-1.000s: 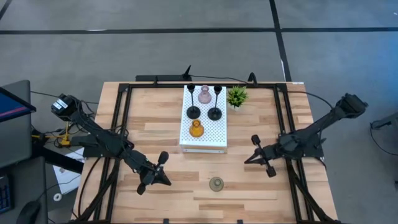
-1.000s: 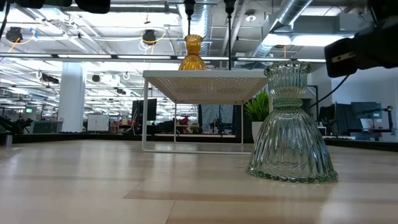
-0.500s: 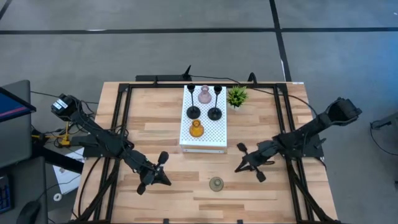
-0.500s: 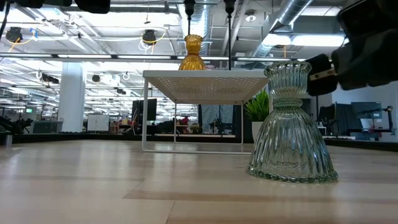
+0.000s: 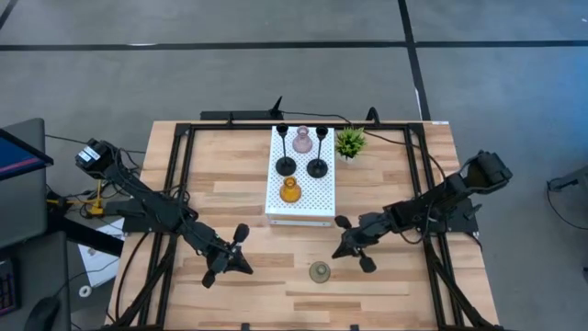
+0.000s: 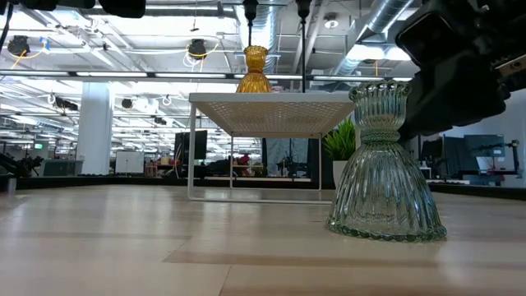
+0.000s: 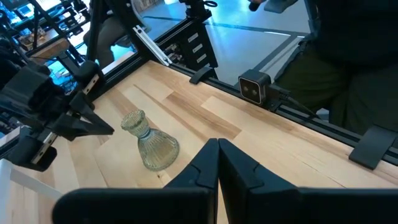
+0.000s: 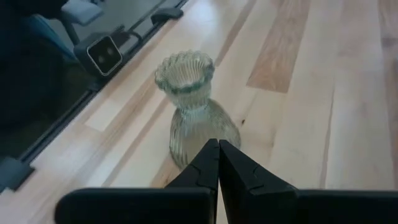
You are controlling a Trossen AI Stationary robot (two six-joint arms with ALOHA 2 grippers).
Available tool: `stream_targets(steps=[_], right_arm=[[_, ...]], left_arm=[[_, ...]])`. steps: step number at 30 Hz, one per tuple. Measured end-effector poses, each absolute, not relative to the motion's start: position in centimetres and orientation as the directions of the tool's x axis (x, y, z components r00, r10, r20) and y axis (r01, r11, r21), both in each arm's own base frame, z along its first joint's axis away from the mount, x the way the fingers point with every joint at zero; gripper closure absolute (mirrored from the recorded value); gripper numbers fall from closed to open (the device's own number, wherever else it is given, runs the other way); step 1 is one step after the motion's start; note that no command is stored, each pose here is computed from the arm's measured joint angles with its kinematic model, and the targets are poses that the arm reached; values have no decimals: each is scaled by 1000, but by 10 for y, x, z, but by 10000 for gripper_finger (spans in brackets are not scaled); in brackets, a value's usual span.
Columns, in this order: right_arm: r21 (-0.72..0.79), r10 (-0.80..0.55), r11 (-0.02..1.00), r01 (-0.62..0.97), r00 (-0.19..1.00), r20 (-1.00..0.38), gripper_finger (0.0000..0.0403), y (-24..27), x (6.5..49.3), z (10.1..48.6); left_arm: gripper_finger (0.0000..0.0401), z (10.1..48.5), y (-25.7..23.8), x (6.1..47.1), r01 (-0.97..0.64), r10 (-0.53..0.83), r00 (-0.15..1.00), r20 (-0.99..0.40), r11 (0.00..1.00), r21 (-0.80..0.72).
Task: Pick & Place candle stick holders
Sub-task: Align the green glass candle holder with the other orange glass candle holder on the shelf
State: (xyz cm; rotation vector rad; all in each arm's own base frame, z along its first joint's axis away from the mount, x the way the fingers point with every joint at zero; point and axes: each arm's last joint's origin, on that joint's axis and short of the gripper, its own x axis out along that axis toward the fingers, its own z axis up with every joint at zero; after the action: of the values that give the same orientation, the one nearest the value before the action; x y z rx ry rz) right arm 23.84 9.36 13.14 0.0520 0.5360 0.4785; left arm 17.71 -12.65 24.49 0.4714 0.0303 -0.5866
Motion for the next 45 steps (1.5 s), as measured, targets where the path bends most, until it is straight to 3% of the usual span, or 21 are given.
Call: stream_targets(steps=[5,9,20,23,32,45], right_arm=[[166,427,902,-398,764,-484,401,88,240,131],[158,411,910,-385,773,-484,370,84,242,131],[125,384,920,-372,785,-486,153,92,239,131],[94,375,920,-380,791,-482,115,98,237,132],[52,346,932,-360,832,-435,102,106,237,135],[60,352,926,-373,794,-496,101,131,280,109]], left_arm=[[394,245,-127,177,540,-526,835,-159,730,420],[394,245,-127,177,540,-526,835,-159,730,420],[394,245,-127,177,540,-526,835,-160,730,420],[394,245,-127,177,540,-526,835,-160,730,420],[394,245,-127,177,540,-526,835,-160,730,420],[394,243,-126,177,546,-525,835,-165,749,377]])
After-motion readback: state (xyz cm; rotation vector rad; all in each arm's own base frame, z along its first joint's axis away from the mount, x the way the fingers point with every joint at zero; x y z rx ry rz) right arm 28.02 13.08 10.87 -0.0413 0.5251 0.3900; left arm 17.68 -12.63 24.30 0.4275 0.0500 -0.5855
